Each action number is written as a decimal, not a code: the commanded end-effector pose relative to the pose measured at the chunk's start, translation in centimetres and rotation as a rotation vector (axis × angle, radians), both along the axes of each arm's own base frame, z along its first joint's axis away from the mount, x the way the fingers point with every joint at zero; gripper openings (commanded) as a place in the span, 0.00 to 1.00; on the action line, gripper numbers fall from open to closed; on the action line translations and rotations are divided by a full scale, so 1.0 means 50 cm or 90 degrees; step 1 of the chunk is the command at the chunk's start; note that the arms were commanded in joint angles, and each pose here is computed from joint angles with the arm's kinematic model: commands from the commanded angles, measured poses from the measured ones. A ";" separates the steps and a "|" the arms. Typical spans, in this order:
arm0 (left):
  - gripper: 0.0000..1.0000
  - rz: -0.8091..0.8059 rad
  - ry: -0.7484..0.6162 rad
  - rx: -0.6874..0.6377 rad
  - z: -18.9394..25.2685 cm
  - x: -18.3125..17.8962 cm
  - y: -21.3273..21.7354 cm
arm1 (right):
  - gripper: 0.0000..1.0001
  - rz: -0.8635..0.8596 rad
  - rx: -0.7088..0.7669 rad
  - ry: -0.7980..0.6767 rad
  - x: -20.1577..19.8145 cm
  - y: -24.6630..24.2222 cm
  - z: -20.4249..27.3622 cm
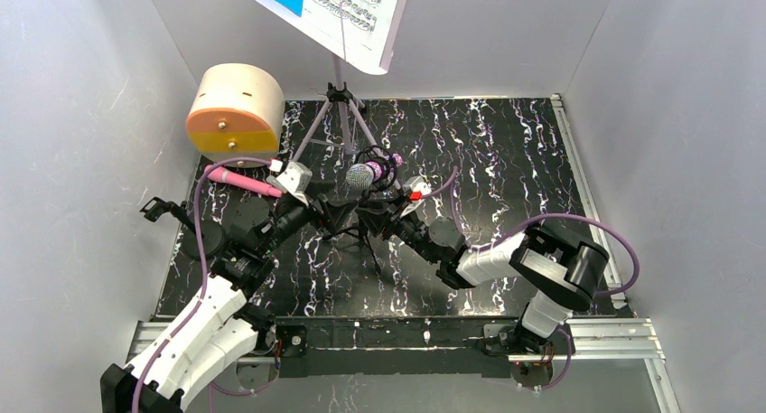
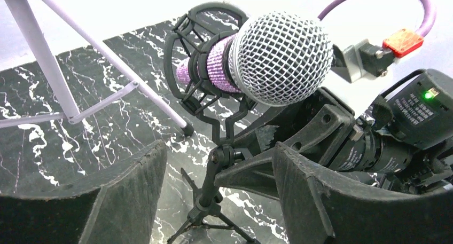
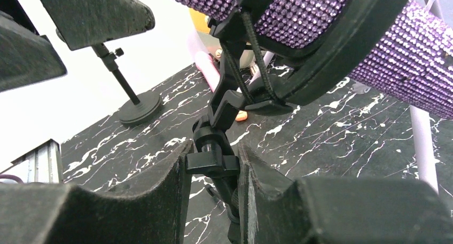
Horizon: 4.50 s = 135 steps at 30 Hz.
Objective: Pack up the instrument practice props
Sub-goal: Press the microphone stand with the microphone at the center of the board, then pick up the microphone from the microphone stand.
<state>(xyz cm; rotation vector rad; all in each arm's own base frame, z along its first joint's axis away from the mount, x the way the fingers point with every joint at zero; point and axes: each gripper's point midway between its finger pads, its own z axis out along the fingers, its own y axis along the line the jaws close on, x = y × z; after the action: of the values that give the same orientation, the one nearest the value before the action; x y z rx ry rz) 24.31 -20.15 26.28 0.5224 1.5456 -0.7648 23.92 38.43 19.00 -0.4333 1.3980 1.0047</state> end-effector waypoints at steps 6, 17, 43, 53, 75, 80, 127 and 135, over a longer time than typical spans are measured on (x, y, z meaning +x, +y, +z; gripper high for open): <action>0.78 0.024 -0.081 -0.076 0.062 0.005 0.010 | 0.01 -0.021 -0.137 0.011 0.009 0.001 -0.096; 0.98 0.066 -0.096 -0.055 0.075 0.012 0.035 | 0.07 -0.013 -0.151 0.006 0.010 0.024 -0.090; 0.97 0.098 -0.118 -0.100 0.154 0.084 0.012 | 0.11 -0.026 -0.193 -0.019 0.002 0.059 -0.112; 0.73 0.096 -0.097 -0.156 0.164 0.089 0.003 | 0.08 -0.026 -0.195 -0.006 -0.003 0.057 -0.135; 0.15 0.101 -0.118 -0.123 0.146 0.057 0.025 | 0.61 0.015 -0.147 0.038 -0.048 0.025 -0.103; 0.14 0.094 -0.114 -0.118 0.136 0.055 0.021 | 0.72 0.029 -0.135 0.060 -0.067 0.008 -0.073; 0.00 0.052 -0.131 -0.156 0.244 0.010 0.019 | 0.01 -0.107 -0.007 0.168 0.096 -0.099 0.123; 0.00 0.086 -0.120 -0.142 0.282 0.007 0.042 | 0.01 -0.165 -0.040 0.179 0.117 -0.123 0.096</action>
<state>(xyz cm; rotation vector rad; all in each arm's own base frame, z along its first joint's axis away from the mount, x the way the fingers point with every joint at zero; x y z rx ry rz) 26.05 -19.56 32.58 0.3651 1.4856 -0.7511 26.32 35.32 26.78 -0.2385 1.6061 1.0989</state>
